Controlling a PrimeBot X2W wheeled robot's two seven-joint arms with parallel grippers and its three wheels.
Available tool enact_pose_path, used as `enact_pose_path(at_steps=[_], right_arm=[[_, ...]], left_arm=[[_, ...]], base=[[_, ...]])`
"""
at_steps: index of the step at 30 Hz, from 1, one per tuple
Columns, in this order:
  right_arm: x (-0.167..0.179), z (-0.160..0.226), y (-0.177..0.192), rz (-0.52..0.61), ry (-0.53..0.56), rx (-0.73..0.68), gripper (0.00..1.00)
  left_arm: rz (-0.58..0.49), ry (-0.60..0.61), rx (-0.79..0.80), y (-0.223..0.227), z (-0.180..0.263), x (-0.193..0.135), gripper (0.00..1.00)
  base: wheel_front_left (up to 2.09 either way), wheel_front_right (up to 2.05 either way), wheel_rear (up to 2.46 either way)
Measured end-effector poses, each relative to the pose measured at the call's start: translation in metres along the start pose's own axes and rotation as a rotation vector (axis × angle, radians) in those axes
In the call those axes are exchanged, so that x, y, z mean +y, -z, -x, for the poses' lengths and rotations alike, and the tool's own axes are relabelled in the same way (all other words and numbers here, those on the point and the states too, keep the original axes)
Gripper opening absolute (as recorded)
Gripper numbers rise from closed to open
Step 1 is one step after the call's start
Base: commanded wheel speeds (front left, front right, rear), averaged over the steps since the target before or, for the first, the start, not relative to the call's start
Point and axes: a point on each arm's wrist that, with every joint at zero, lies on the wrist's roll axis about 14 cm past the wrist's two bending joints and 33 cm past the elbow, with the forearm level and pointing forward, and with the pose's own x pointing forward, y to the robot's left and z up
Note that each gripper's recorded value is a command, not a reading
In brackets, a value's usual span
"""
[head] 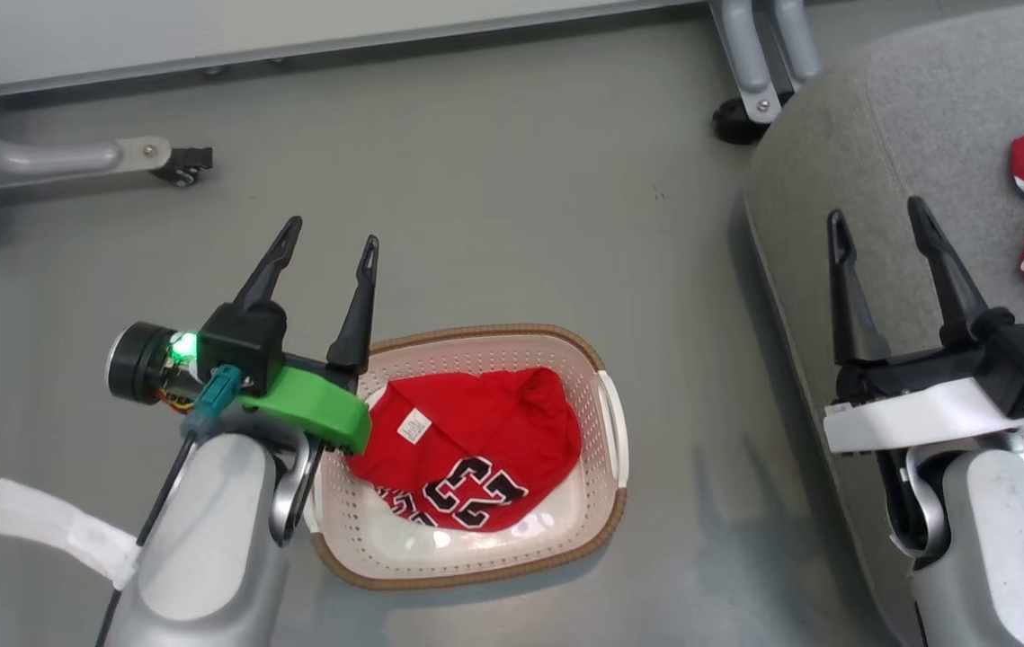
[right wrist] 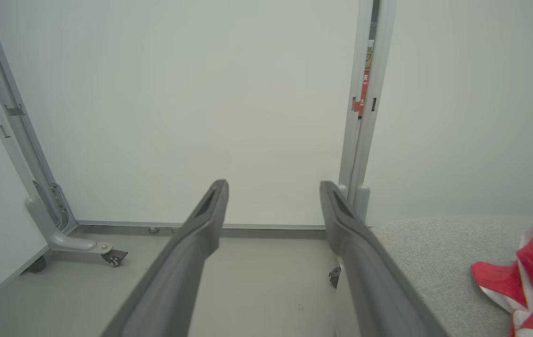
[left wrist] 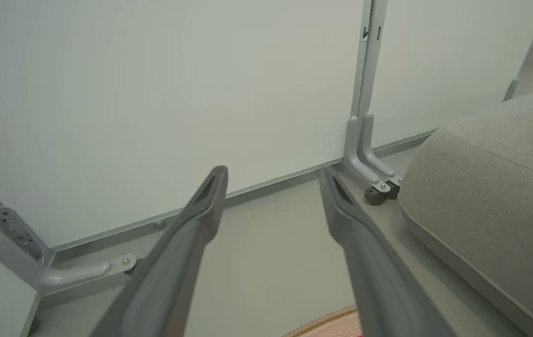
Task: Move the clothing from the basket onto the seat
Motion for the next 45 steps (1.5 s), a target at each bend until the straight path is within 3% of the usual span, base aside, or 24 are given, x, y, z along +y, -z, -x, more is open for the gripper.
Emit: enact_pose_path(at_steps=[11,18,27,45], right_arm=[[-0.029,-0.024,0.021,0.029,0.056,0.01,1.0],[-0.036,-0.043,0.05,0.046,0.051,0.041,1.0],[-0.036,-0.056,0.097,0.06,0.03,0.108,1.0],[-0.032,-0.063,0.164,0.061,-0.01,0.192,1.0]], left_arm=[[-0.058,0.255,0.198,0.086,-0.053,-0.047,1.0],[-0.078,0.369,0.347,0.157,-0.063,-0.063,1.0],[-0.083,0.471,0.541,0.245,-0.045,-0.075,1.0],[-0.186,0.597,0.835,0.363,-0.002,-0.065,1.0]], base=[[0.0,0.0,0.0],[0.0,0.0,0.0],[0.0,0.0,0.0],[0.0,0.0,0.0]])
